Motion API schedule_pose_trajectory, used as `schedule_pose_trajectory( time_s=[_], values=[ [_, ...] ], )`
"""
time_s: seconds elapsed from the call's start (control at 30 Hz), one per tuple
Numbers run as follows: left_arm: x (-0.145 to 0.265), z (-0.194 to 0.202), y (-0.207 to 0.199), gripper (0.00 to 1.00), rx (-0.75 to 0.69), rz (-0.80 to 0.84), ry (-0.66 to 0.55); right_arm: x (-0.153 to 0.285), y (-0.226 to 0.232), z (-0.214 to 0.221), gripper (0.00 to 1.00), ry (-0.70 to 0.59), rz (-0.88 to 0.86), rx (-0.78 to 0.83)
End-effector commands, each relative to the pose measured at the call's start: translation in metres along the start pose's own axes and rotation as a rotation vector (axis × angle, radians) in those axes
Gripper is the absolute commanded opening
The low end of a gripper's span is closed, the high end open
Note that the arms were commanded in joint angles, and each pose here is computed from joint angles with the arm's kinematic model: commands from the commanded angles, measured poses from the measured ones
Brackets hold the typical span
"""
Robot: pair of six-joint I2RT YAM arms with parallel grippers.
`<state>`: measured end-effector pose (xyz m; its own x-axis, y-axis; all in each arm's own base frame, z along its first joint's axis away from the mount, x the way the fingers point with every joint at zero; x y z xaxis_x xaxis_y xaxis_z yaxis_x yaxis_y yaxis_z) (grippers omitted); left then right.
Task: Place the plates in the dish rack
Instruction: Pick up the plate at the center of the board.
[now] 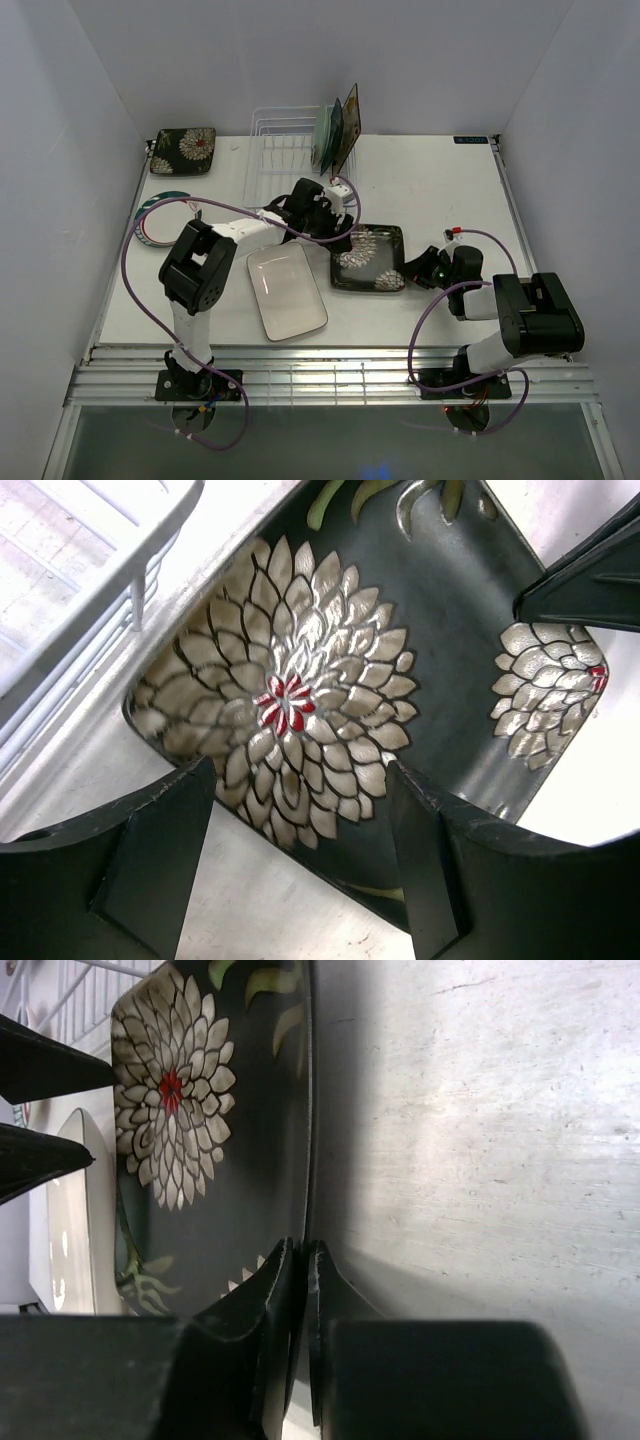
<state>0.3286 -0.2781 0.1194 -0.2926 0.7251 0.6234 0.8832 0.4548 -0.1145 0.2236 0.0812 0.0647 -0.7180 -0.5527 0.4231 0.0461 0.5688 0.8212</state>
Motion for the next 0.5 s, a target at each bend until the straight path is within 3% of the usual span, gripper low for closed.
schedule_pose_trajectory(
  time_s=[0.0, 0.23, 0.47],
  values=[
    [0.014, -0.018, 0.0, 0.79, -0.043, -0.018, -0.053, -0.005, 0.013, -0.01, 0.08, -0.01, -0.084, 0.045],
    [0.03, -0.035, 0.0, 0.82, -0.125, -0.032, -0.075, 0.002, 0.013, -0.008, 0.08, -0.031, -0.056, 0.088],
    [0.059, -0.063, -0.004, 0.88, -0.216, -0.071, -0.126, 0.021, 0.025, -0.015, 0.08, -0.137, -0.005, 0.195]
  ],
)
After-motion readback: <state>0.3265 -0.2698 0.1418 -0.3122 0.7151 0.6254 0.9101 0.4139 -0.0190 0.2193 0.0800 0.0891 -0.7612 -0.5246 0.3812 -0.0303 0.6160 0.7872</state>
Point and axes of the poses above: each gripper's point midway between its finger pads, its own x axis back along the fingers, its own y axis along the line the jaws close on, z = x × y, the point moved 9 cm from there along x, back along the fingers, and after that the axes turned 14 degrees about -x, right-handed, at the moved point
